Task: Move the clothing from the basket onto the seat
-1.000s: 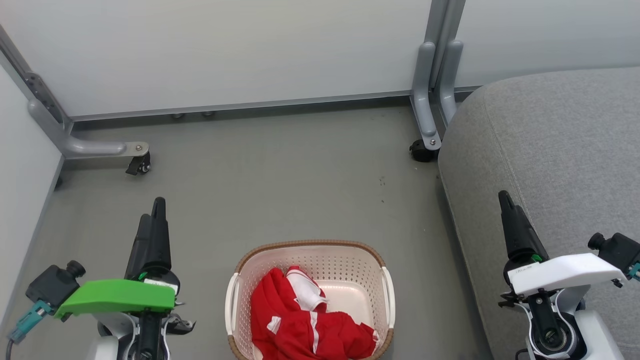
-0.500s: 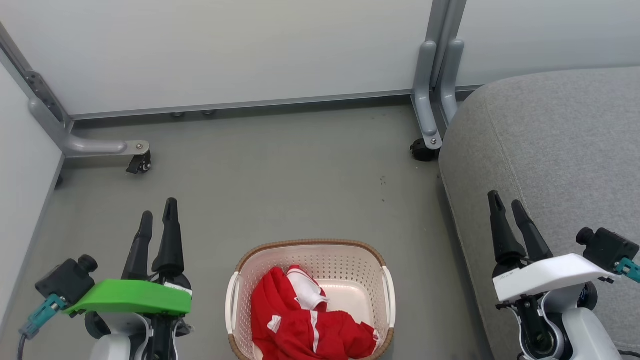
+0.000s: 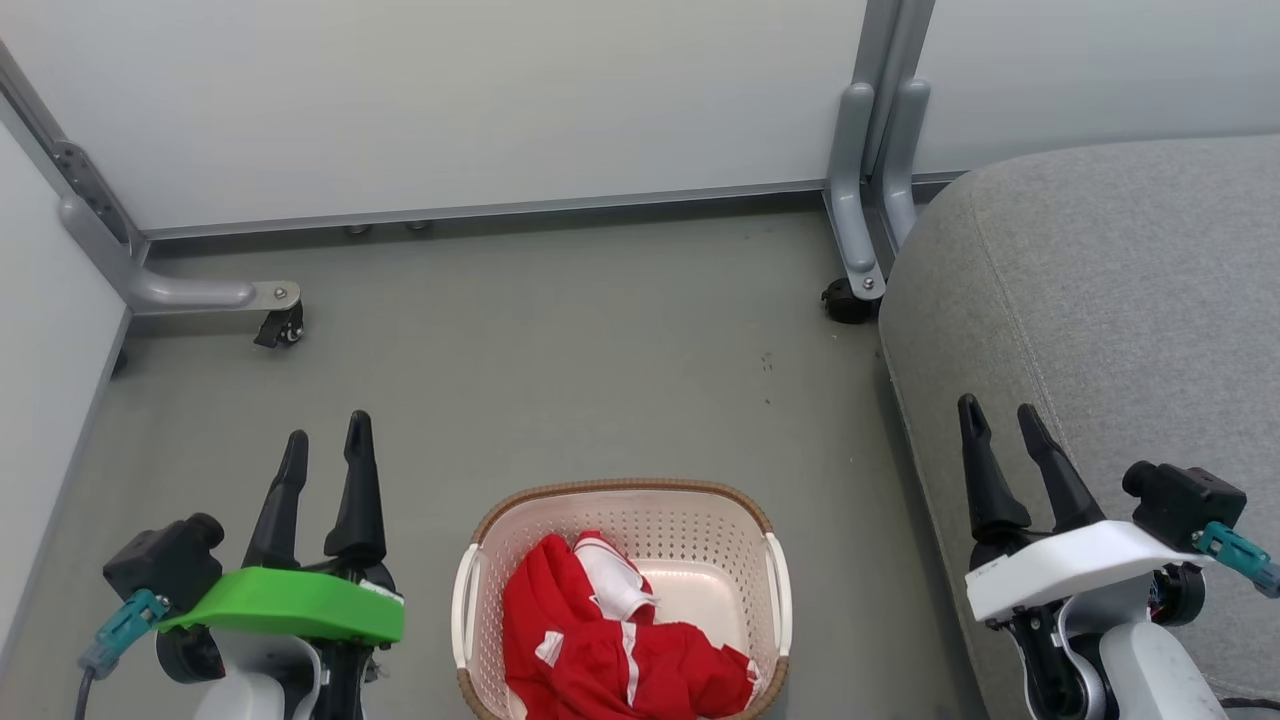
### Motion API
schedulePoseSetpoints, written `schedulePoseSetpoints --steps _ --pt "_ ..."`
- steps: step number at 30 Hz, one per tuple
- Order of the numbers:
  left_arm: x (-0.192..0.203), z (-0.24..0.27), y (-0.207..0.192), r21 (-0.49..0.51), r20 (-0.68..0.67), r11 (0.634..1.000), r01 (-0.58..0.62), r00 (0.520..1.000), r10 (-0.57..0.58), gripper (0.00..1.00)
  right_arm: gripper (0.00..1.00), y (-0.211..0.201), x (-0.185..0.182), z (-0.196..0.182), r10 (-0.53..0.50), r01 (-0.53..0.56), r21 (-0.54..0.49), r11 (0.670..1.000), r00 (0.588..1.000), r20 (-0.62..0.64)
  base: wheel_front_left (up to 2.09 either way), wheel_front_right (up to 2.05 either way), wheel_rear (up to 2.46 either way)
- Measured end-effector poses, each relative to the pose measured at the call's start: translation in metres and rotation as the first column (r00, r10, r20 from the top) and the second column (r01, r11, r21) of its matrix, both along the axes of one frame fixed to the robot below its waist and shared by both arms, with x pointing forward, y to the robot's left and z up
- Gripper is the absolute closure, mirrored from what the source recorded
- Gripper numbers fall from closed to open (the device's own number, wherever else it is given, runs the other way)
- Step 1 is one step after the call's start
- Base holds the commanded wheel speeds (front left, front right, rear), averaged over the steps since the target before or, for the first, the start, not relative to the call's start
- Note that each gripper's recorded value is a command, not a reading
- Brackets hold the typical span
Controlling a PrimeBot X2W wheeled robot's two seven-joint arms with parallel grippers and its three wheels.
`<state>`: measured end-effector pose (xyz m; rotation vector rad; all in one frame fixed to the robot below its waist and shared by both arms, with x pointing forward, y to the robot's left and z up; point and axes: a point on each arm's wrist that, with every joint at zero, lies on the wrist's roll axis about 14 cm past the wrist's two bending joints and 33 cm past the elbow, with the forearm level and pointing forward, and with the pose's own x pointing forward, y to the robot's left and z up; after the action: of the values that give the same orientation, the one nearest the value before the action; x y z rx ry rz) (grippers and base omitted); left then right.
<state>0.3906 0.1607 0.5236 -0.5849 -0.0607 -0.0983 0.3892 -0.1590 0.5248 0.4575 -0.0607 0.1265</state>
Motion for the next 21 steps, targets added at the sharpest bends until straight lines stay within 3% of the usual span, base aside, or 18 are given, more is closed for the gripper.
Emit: schedulePoseSetpoints --steps 21 --pt "-0.004 -0.016 -0.005 0.217 -0.013 0.976 0.010 1.000 -0.008 0.00 0.00 0.008 -0.004 -0.014 0.018 -0.019 -0.197 0.980 1.000 -0.009 0.00 0.00 0.00"
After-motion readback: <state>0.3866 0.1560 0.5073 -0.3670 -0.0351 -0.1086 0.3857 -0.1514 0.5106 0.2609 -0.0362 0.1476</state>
